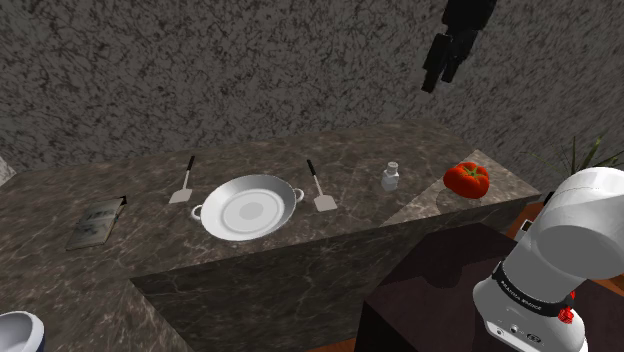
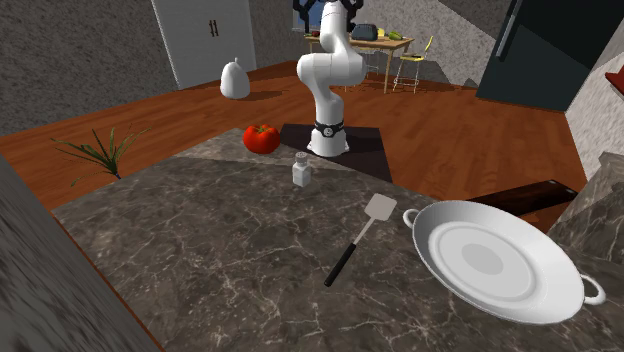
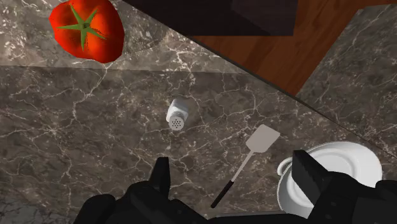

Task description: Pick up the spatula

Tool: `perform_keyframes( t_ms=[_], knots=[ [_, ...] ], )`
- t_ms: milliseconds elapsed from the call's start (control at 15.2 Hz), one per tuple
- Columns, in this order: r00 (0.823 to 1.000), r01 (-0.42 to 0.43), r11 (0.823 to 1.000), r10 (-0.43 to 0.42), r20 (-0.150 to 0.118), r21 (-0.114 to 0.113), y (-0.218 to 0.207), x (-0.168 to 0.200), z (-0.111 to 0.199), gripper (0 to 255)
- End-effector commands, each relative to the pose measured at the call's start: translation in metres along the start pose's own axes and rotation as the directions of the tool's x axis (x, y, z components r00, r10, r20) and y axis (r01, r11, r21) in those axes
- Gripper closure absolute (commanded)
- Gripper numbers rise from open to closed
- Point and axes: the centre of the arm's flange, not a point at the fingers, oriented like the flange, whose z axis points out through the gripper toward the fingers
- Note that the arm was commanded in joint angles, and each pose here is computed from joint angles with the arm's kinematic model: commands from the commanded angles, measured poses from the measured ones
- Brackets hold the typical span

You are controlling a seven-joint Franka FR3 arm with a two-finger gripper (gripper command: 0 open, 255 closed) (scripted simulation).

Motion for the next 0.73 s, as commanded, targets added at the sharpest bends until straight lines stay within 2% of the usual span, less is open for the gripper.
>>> perform_keyframes(
  t_ms=[0,330,660],
  knots=[
    [1.000,0.000,1.000,0.000,0.000,0.000,0.000,0.000,0.000,0],
    [0.996,-0.085,0.996,0.085,0.007,-0.012,-0.025,0.035,0.052,0],
    [0.985,-0.169,0.985,0.170,0.013,-0.025,-0.045,0.072,0.104,0]
  ],
)
